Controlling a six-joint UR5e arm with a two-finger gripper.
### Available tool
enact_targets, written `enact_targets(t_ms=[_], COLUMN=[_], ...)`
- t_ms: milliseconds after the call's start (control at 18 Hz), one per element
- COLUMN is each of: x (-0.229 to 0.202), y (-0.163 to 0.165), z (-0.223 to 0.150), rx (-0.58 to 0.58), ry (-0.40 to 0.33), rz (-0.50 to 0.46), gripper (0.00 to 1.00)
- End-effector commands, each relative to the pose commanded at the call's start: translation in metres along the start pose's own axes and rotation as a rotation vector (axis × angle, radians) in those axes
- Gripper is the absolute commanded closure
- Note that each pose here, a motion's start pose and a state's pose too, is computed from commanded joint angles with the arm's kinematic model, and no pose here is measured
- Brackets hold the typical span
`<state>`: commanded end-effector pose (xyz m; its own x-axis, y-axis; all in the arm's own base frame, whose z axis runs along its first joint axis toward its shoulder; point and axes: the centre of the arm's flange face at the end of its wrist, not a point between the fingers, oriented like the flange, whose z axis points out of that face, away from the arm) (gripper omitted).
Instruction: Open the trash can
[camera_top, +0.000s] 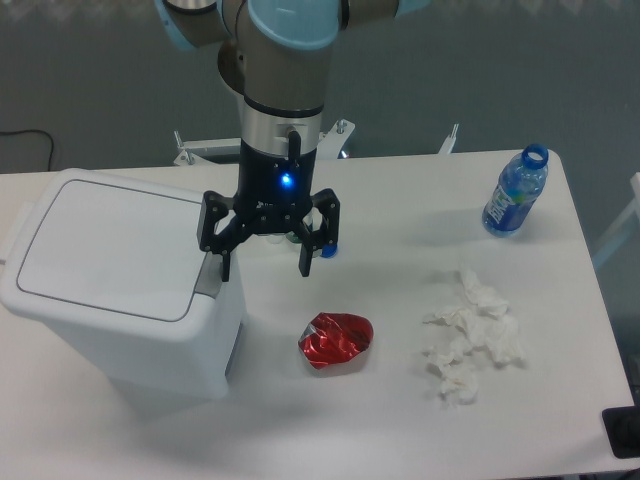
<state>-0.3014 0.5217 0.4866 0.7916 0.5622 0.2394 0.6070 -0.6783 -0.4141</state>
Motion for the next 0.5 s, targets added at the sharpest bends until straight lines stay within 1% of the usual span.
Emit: enact_targets(t_ms=[500], x=[0.0002], y=[0.0034], z=[0.0025], rx=[-0.006], ry=[-0.001], rz=[0.003], gripper=[0.00])
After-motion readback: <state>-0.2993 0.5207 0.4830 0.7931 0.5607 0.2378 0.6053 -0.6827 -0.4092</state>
